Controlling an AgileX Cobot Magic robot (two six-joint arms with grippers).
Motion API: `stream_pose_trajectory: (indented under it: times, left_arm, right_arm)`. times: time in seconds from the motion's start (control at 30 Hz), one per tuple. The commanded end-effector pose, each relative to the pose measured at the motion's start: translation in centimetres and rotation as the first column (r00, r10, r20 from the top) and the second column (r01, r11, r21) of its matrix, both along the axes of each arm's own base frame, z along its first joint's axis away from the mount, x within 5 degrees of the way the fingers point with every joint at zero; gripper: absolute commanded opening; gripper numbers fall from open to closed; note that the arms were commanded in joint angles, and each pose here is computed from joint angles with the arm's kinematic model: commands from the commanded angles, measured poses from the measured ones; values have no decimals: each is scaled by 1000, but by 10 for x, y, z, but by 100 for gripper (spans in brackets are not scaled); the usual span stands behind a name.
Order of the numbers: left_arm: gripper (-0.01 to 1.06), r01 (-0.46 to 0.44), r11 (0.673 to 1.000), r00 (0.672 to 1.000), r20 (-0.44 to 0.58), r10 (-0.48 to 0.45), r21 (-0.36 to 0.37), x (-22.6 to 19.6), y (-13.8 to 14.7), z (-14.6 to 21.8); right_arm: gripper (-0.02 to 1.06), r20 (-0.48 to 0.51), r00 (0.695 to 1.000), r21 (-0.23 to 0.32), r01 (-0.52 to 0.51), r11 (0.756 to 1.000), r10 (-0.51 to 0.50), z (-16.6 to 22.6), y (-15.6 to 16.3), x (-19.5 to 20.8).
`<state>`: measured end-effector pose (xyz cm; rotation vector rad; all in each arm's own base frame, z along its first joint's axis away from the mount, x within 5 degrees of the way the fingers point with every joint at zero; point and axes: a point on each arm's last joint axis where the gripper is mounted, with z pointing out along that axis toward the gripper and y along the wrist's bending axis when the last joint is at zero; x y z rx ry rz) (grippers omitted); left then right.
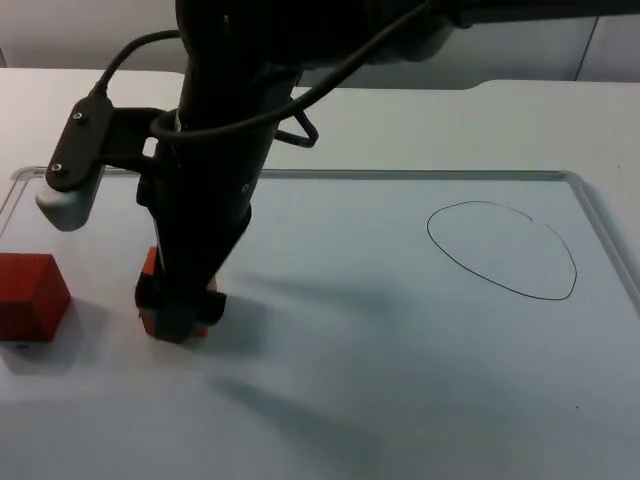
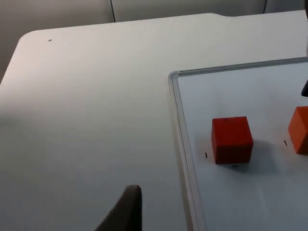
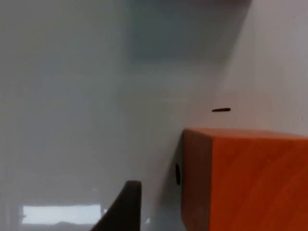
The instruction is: Pick up one cube with the left hand and another cube with the right hand. First place the cube in the right hand at the target position, then stack the cube in the left hand on top.
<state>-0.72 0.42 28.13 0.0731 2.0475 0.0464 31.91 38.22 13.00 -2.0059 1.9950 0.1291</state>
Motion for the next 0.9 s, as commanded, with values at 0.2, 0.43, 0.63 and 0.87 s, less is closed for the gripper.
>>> stream_pose_trajectory:
  times: [0.2, 0.43, 0.63, 0.87]
  left_arm:
    - [105, 0, 1000, 1000, -1, 0, -6, 0, 0, -2]
    - [105, 0, 1000, 1000, -1, 0, -6, 0, 0, -2]
    - [105, 0, 1000, 1000, -1, 0, -6, 0, 0, -2]
    - [105, 0, 1000, 1000, -1, 0, -6, 0, 0, -2]
  right_arm:
    - [100, -29, 1000, -4, -6, 1000, 6, -9, 6, 0]
    - [95, -30, 1000, -6, -7, 1000, 6, -10, 6, 0]
    - [87, -28, 1000, -8, -7, 1000, 7, -12, 6, 0]
    - [72, -28, 1000, -8, -7, 1000, 7, -12, 6, 0]
